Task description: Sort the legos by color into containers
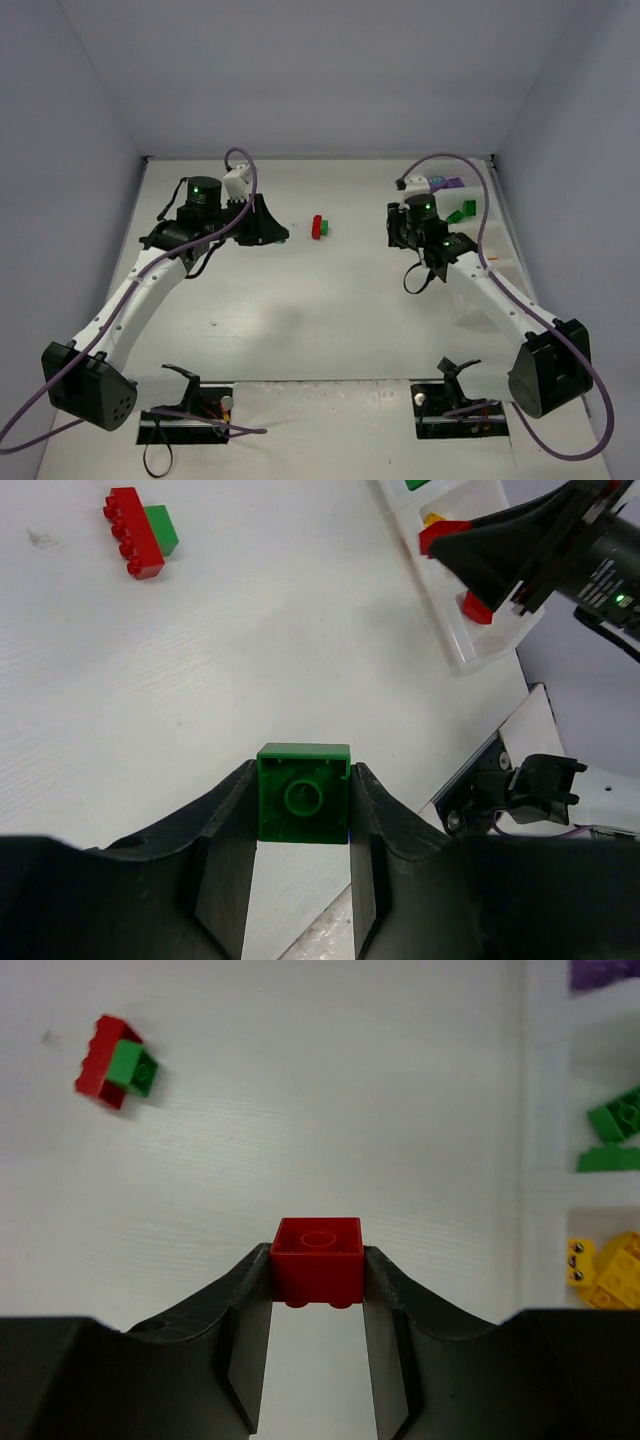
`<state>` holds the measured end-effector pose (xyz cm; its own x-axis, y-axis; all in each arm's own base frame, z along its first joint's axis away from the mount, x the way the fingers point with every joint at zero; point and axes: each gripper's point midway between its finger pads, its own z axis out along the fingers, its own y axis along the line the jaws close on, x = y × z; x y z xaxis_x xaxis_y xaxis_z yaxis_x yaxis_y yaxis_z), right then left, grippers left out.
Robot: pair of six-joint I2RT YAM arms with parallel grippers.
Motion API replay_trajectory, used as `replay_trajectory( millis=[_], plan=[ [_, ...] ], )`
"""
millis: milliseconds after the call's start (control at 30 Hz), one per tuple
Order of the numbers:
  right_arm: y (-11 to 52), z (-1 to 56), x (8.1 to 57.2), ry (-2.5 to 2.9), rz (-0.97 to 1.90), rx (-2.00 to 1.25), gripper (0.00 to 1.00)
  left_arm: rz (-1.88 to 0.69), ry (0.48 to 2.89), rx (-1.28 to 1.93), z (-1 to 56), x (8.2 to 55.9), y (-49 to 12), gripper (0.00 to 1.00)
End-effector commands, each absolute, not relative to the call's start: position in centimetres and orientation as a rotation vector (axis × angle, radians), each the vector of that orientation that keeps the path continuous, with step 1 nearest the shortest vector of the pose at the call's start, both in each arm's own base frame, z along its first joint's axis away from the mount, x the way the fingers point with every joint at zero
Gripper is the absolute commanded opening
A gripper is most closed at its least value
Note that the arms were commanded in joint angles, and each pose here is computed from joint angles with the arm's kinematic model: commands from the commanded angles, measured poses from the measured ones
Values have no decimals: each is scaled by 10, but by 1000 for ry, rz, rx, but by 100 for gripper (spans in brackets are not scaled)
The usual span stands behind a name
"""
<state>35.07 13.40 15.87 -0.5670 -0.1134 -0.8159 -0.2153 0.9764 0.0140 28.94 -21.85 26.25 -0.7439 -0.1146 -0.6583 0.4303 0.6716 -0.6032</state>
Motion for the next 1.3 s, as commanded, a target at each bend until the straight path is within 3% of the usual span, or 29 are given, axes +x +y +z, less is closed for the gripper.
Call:
replay_trajectory(
  millis=[0, 533, 1067, 1267],
  plan=[
    [86, 175, 354, 2146, 35, 92, 0, -966, 2134, 275, 277, 290, -211, 0],
    [-64, 141, 307, 2151, -114, 832, 0, -981, 2151, 291, 273, 294, -216, 0],
    [-108, 99, 261, 2169, -283, 1144, 0, -1003, 2120, 329, 279, 297, -220, 0],
    [-114, 86, 252, 2162, -280, 1245, 22, -1008, 2122, 335, 278, 297, -221, 0]
  ],
)
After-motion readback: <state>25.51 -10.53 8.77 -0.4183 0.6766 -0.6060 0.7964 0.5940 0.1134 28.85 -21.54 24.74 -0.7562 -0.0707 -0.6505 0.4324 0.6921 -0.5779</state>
